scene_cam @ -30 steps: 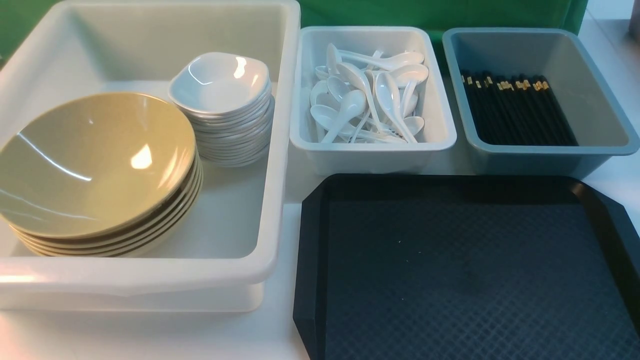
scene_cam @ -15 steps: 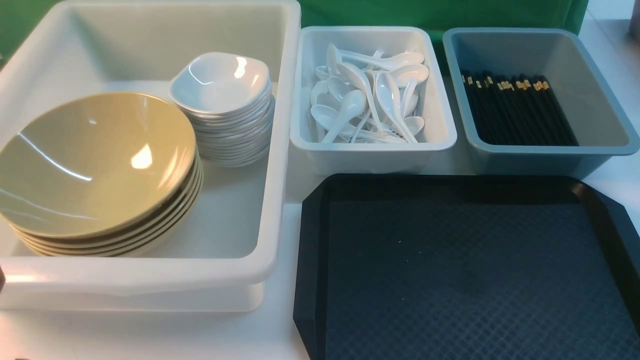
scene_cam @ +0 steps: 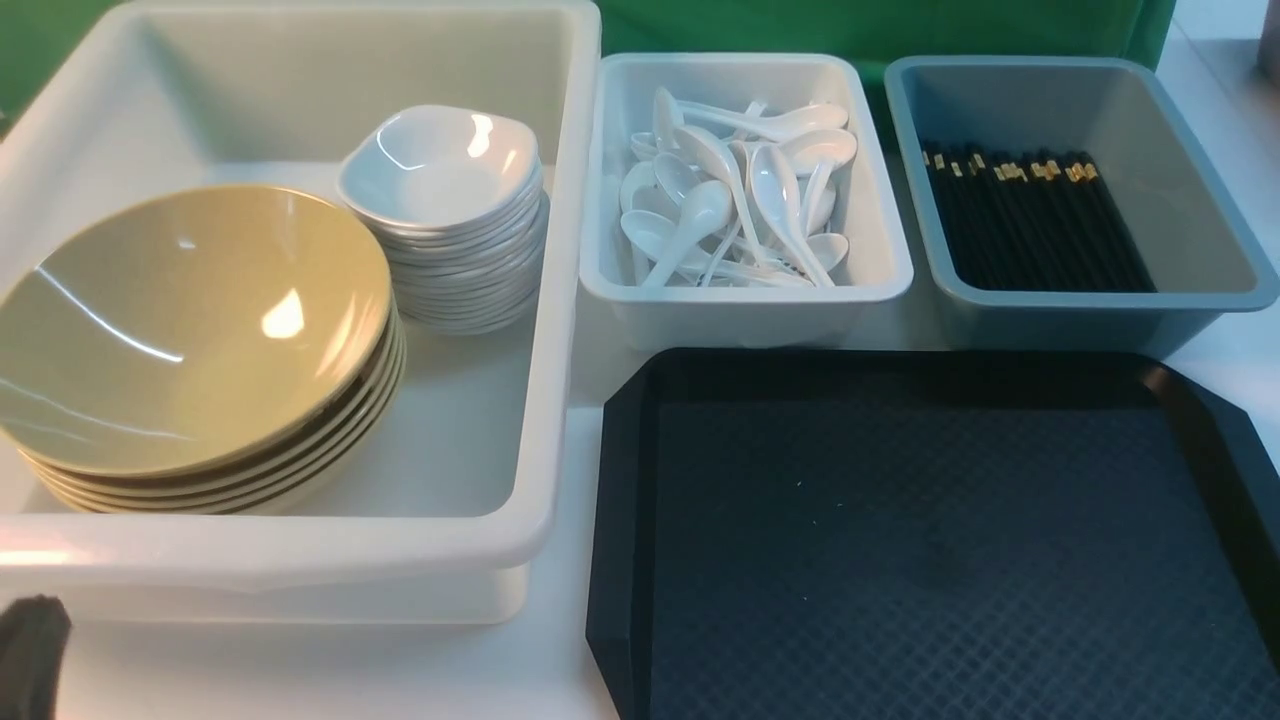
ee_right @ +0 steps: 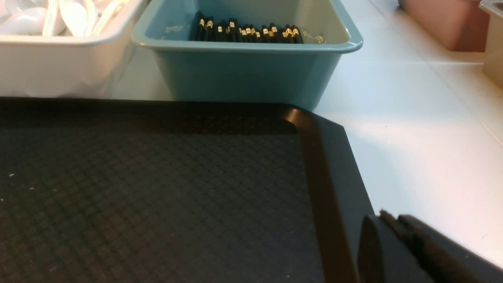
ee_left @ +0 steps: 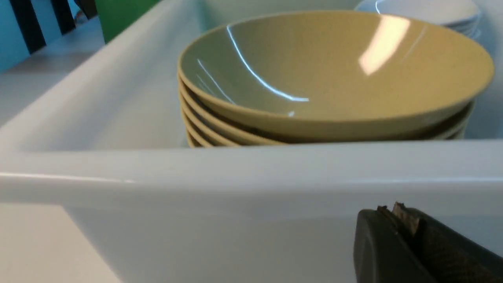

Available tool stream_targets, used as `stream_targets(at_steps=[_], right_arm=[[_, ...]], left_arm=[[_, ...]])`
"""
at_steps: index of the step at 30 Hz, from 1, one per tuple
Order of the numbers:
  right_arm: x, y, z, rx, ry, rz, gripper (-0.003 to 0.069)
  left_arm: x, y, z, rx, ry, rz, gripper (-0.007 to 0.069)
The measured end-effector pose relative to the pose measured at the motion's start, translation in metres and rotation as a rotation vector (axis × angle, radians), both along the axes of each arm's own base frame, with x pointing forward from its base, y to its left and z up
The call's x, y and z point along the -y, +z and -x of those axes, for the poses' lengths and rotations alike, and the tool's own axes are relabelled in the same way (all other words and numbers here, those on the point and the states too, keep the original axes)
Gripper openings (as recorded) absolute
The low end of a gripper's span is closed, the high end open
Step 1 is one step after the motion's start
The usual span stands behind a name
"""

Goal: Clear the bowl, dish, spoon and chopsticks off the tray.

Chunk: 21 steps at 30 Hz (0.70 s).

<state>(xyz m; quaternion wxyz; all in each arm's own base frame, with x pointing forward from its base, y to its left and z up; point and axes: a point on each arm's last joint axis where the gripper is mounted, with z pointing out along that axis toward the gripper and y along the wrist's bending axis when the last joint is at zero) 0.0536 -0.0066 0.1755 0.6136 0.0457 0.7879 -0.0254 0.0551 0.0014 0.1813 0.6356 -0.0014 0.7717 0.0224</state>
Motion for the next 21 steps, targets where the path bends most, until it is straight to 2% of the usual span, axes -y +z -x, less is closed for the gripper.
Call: stream_targets(at_steps=[21], right_arm=[[0.0,0.0,0.0,0.0,0.0,0.0,0.0097]], left_arm=[[0.0016,-0.0035,0.0007,-0.039,-0.019,0.045,-0.0011]])
